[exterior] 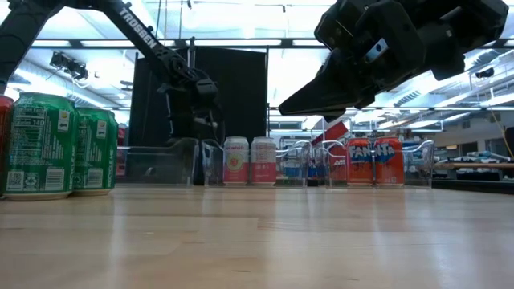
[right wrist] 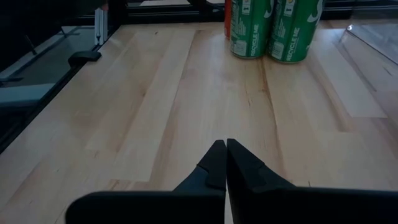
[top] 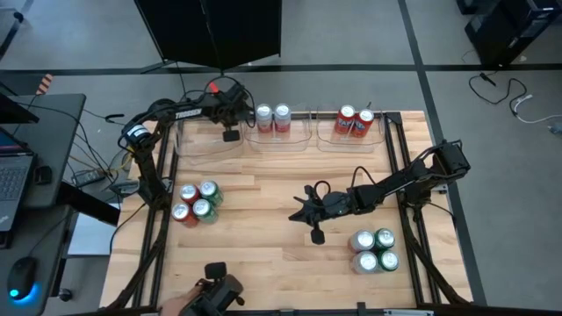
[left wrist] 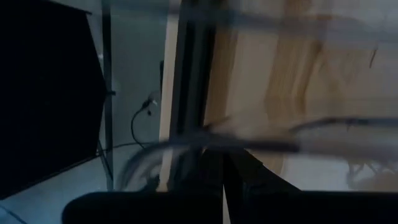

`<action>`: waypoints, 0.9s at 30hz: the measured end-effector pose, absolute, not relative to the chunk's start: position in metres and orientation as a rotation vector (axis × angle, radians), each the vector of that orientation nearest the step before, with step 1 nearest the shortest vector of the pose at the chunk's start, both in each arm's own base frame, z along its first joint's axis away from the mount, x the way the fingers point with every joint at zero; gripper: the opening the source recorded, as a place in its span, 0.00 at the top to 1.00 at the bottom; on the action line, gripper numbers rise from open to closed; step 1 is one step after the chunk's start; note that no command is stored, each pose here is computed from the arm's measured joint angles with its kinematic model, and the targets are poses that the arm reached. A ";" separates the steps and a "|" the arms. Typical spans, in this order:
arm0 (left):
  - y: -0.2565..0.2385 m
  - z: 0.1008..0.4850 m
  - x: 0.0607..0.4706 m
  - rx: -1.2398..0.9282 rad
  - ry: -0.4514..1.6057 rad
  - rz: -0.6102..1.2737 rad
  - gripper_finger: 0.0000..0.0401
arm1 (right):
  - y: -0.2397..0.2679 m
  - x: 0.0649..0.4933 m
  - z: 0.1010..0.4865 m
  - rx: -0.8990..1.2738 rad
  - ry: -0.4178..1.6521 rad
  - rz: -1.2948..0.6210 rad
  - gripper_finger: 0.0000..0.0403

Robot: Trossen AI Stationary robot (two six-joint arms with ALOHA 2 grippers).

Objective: Sort soda cans
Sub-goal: Put the bottom left transparent bin to the top left of the table

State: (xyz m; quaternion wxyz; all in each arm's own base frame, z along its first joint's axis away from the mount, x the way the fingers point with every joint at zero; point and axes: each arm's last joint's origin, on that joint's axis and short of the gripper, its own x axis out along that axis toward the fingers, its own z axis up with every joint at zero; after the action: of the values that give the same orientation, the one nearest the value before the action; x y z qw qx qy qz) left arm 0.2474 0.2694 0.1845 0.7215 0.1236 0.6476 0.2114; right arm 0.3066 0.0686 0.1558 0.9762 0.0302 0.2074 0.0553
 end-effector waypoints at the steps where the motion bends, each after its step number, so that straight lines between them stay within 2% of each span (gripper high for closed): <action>1: 0.269 0.185 0.249 0.287 1.424 0.453 1.00 | 0.068 0.307 0.156 0.061 0.418 0.110 1.00; 13: 0.264 0.191 0.270 0.457 1.328 0.409 1.00 | 0.068 0.307 0.156 0.053 0.417 0.110 1.00; 19: 0.263 0.193 0.269 0.484 1.374 0.460 1.00 | 0.068 0.307 0.156 0.046 0.416 0.112 1.00; 27: 0.245 0.229 0.256 0.416 1.326 0.500 1.00 | 0.068 0.308 0.158 0.021 0.389 0.119 1.00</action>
State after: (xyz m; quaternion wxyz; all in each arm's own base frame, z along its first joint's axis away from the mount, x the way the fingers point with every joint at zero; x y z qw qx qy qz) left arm 0.2561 0.2446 0.2288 0.7395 0.1898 0.6043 0.2280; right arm 0.3078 0.0681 0.1582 0.9793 0.0105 0.1932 0.0593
